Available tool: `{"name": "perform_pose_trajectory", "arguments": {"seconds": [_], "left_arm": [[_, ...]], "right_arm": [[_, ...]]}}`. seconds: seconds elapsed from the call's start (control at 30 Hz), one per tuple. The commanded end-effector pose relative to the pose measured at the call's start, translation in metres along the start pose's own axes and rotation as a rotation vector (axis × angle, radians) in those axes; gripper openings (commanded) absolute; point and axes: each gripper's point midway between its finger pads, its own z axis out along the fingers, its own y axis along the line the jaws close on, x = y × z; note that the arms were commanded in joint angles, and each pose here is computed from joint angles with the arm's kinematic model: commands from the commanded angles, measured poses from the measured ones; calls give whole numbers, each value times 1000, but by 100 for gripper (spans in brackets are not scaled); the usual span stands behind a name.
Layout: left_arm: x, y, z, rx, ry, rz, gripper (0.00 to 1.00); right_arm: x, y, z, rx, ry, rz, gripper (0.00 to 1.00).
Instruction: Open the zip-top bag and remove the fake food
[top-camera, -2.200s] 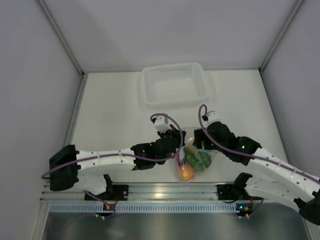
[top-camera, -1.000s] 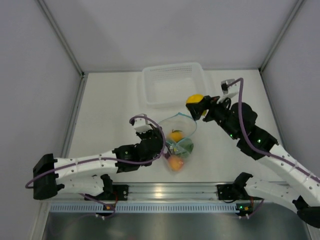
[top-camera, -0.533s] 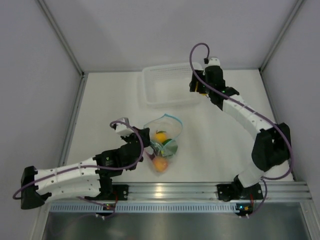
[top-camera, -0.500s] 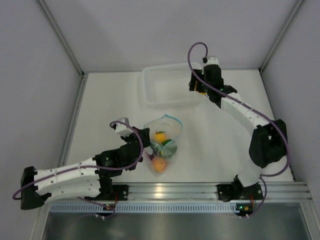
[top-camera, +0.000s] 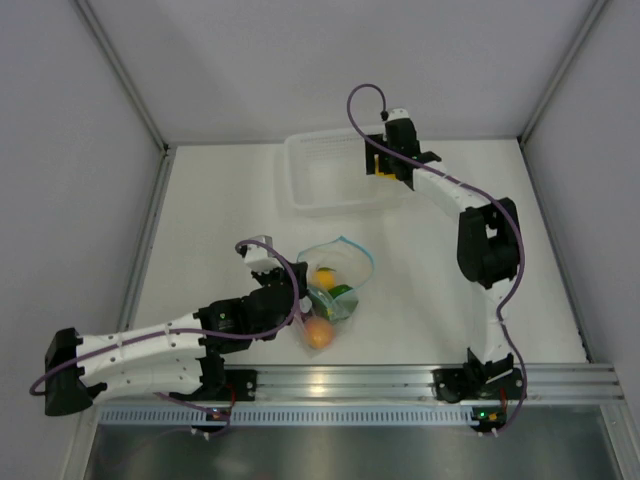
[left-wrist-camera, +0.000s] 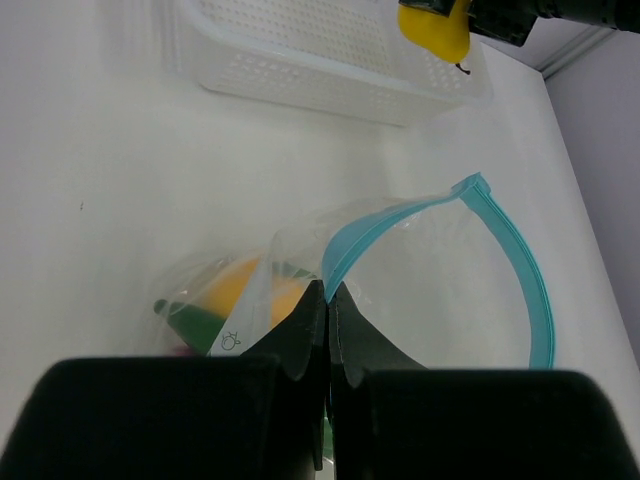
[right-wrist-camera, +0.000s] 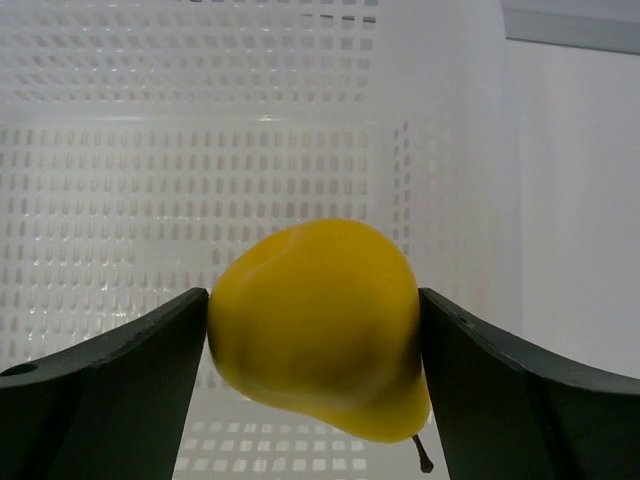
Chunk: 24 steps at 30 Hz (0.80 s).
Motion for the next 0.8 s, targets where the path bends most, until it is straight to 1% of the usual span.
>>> {"name": "perform_pose_trajectory", "arguments": {"seconds": [0.0,0.03,0.07,0.1,0.13,0.17,0.23,0.27,0.3,0.33,0.37,0.4,0.43,0.47,0.5,0.53,0.57,0.6,0.63,0.67,0.7,0.73,0.77], "left_arm": [[-8,-13,-1,31,3,-14,0],[-9,-16,-1,34,1,-22,0],[-9,-17,-1,37,5,-22,0],[-8,-19,0,43,10,-22,0],[-9,-22,0,51,10,-29,0],[-9,-23,0,53,10,-30,0],[-11,-27,0,61,10,-39,0],[-12,-30,1,63,8,-44,0],[-13,-31,1,65,8,-46,0],[-14,-33,0,70,10,-50,0],[-15,-35,0,73,10,-51,0],[-15,-36,0,74,11,-49,0],[-16,-37,0,76,9,-50,0],[-18,-39,0,79,7,-51,0],[-20,-40,0,82,6,-50,0],[-21,-41,-1,84,3,-51,0],[-22,-43,-1,89,4,-54,0],[-25,-45,-2,94,2,-63,0],[-27,-47,-3,99,0,-71,0],[-29,-48,-3,99,-2,-73,0],[-30,-50,-3,102,-4,-81,0],[-32,-52,-3,106,-5,-89,0],[-32,-53,-3,108,-5,-90,0]], "right_arm": [[-61,-2,-37,-28,-135,6,85],[-76,-1,-58,-45,-172,24,92],[-71,-1,-64,-54,-164,29,98],[-72,2,-73,-77,-169,31,99],[-84,0,-91,-82,-198,40,99],[-80,1,-97,-89,-184,51,99],[-85,4,-112,-113,-191,59,99],[-82,2,-117,-106,-178,87,99],[-86,9,-137,-153,-186,96,95],[-84,10,-147,-174,-188,101,93],[-67,13,-152,-180,-159,115,91],[-63,19,-164,-210,-159,113,89],[-68,23,-192,-237,-194,113,85],[-44,35,-200,-264,-151,107,82],[-42,47,-229,-342,-159,100,79],[-33,53,-240,-368,-145,100,74],[-10,66,-249,-409,-105,92,72],[-4,76,-263,-459,-106,84,68],[-3,86,-291,-515,-134,87,62],[14,89,-297,-533,-110,85,59],[20,92,-307,-548,-108,91,57],[18,93,-329,-584,-145,100,53],[33,108,-339,-640,-131,91,52]]}}
